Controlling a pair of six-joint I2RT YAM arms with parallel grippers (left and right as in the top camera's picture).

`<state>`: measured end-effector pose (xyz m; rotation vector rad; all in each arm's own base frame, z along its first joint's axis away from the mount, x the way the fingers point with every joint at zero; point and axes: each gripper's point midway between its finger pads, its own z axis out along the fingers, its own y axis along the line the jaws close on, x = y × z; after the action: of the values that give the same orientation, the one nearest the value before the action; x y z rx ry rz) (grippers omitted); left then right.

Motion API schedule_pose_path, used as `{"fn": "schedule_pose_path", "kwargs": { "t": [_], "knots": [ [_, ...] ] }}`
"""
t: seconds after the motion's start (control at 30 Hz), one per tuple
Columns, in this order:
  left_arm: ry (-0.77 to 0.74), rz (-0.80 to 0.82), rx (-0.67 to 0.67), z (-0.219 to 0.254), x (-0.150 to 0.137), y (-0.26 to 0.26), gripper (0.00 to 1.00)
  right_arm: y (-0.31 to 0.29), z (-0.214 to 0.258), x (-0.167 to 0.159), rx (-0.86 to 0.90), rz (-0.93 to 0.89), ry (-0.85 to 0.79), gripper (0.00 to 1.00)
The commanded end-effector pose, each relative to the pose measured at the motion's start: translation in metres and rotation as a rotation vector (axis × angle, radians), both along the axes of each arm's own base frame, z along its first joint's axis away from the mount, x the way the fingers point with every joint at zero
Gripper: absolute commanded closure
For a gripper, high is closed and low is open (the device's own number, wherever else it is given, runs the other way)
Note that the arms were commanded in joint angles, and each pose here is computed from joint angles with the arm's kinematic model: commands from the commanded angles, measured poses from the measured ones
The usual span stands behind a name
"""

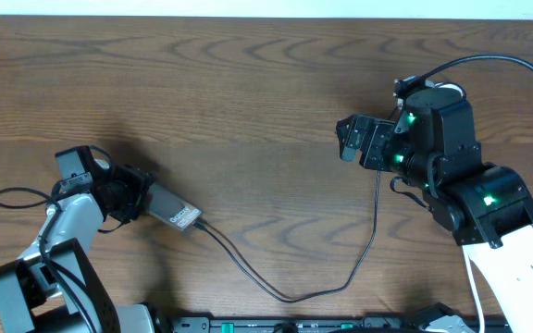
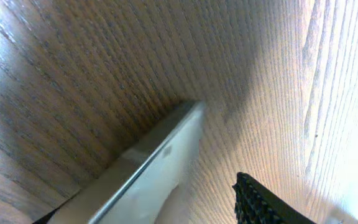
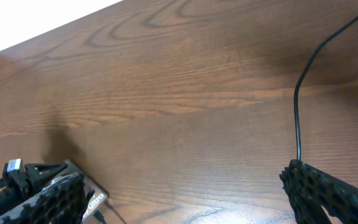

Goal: Plug charger to phone and switch on socket
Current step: 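Move the right gripper up-right toward the white power strip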

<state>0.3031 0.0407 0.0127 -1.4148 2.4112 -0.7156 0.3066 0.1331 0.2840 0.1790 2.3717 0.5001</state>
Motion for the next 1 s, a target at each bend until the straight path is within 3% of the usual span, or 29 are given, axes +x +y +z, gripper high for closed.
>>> {"fn": "schedule_pose_path", "kwargs": {
  "t": [0.0,0.57,0.87,0.97],
  "knots": [
    [0.060,-0.001,0.022,-0.013,-0.012,0.001,0.41,-0.001,0.005,0.001,-0.016,0.000,-0.021,0.01],
    [0.054,-0.018,0.031,-0.013,-0.012,0.001,0.39,-0.002,0.004,0.000,-0.020,0.000,-0.014,0.01],
    [-0.123,-0.085,0.130,0.035,0.002,0.006,0.26,-0.011,-0.002,-0.003,-0.063,-0.027,0.008,0.01],
    [-0.237,-0.137,0.195,0.071,0.006,0.005,0.13,-0.012,-0.002,-0.002,-0.064,-0.031,0.004,0.01]
  ]
}}
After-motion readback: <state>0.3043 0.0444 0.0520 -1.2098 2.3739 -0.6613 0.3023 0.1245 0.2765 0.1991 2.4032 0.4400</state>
